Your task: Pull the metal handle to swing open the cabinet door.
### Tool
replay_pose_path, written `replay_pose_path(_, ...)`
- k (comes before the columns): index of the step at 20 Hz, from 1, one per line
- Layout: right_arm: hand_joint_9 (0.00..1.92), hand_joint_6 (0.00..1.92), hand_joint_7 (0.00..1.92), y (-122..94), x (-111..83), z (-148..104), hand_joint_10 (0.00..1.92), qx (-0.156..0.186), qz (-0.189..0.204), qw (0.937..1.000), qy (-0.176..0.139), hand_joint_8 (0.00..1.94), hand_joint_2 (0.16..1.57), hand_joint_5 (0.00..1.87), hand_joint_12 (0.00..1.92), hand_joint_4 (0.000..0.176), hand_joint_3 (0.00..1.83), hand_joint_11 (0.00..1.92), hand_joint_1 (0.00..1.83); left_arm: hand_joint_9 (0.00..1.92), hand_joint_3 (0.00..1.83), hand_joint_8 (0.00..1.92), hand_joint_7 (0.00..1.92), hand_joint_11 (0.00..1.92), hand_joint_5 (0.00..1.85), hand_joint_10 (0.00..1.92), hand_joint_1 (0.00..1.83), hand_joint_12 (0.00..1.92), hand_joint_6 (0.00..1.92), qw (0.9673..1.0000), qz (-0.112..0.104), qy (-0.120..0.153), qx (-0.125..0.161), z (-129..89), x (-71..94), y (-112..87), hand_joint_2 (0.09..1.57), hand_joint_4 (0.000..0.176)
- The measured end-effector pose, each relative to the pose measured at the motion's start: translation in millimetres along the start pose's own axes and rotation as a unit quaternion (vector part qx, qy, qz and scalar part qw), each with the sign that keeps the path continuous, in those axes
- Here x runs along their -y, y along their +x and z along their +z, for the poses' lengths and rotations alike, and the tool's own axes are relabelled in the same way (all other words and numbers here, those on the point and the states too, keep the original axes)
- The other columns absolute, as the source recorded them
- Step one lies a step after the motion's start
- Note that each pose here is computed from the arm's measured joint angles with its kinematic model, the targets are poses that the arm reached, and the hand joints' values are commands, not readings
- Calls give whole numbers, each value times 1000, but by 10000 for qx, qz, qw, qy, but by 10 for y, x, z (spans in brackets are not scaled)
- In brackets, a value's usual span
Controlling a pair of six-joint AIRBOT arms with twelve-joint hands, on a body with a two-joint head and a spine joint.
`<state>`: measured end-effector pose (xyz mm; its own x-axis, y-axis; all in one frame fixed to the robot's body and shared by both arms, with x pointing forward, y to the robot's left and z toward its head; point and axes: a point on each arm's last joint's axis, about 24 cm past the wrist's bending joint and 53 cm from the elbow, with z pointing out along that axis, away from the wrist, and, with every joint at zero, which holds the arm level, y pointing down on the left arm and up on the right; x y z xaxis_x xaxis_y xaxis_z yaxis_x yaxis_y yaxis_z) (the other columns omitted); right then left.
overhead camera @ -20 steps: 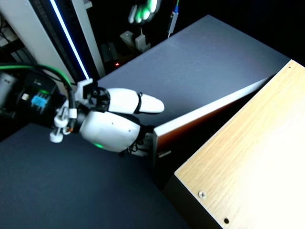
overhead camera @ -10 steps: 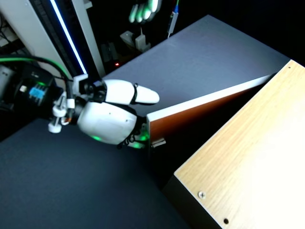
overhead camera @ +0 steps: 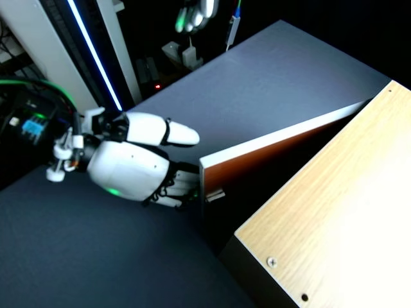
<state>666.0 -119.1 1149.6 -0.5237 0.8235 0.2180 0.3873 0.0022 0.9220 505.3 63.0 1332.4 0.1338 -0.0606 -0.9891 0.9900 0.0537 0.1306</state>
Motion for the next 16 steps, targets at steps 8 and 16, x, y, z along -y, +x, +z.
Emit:
replay_pose_path(8, 254, 0, 281, -90, -25, -117, 0, 84, -486, 9988, -11, 0, 1571, 261, 689, 0, 65, 0, 0, 388, 60, 4, 443, 13, 433, 3, 0, 838, 6, 10000, 0, -4, -1, 0, -2, 0, 1571, 0)
replay_pose_path(16, 252, 1, 279, -213, -19, -287, 1, 210, -1396, 9900, 42, 1, 1571, 260, 690, 0, 69, 0, 0, 378, 62, 0, 421, 5, 408, 1, 0, 846, 1, 10000, 0, -2, 0, 0, -1, 0, 1571, 0)
